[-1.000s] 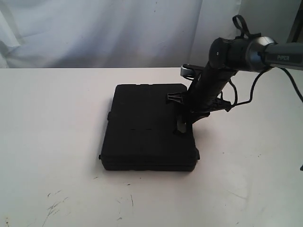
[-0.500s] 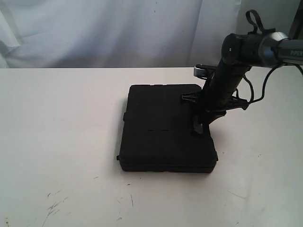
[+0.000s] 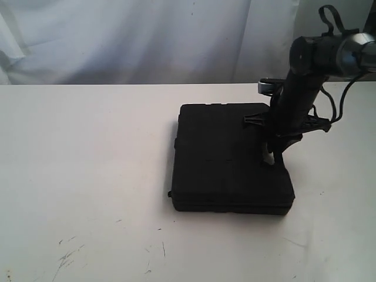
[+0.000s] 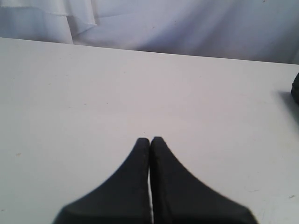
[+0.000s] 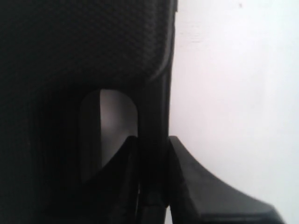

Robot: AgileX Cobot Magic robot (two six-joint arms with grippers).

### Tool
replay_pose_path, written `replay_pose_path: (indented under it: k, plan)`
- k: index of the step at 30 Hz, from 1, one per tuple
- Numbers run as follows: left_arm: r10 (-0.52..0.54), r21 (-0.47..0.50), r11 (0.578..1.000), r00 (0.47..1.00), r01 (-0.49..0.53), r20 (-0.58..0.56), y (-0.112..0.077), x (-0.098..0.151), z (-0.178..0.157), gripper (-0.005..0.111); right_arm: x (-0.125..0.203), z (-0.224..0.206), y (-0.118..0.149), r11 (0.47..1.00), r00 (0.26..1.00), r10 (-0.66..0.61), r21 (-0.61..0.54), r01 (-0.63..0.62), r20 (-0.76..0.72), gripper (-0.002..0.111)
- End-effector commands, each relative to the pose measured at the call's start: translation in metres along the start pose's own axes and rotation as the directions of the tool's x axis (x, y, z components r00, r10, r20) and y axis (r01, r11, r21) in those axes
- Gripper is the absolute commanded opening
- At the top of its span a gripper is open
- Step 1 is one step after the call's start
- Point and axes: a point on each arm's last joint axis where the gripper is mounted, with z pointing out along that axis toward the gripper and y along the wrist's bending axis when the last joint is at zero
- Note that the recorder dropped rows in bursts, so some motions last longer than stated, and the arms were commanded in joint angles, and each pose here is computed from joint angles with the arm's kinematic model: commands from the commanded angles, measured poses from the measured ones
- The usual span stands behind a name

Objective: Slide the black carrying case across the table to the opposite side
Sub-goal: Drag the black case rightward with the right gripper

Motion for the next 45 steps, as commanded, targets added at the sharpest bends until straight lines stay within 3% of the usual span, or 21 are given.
replay_pose_path:
  k: [1,12,17,24,45]
  plan:
    - [0.001,-0.002,1.000,1.000,-0.001,0.012,0.000,0.000,0.000,0.000,-0.002,-0.012,-0.018,0.998,1.000,-0.002,0.055,0.001,0.016,0.000]
    - [0.001,-0.002,1.000,1.000,-0.001,0.012,0.000,0.000,0.000,0.000,-0.007,-0.014,-0.044,0.992,0.999,-0.044,0.118,0.040,0.032,0.000]
    - [0.001,-0.002,1.000,1.000,-0.001,0.012,0.000,0.000,0.000,0.000,-0.009,-0.014,-0.052,0.997,0.998,-0.056,0.054,0.054,0.037,0.000]
    - [0.001,-0.002,1.000,1.000,-0.001,0.012,0.000,0.000,0.000,0.000,-0.007,-0.010,-0.067,0.998,0.999,-0.026,0.066,0.025,0.027,0.000]
    - [0.001,-0.002,1.000,1.000,-0.001,0.012,0.000,0.000,0.000,0.000,-0.007,-0.010,-0.072,0.995,0.999,-0.036,0.091,0.034,0.027,0.000]
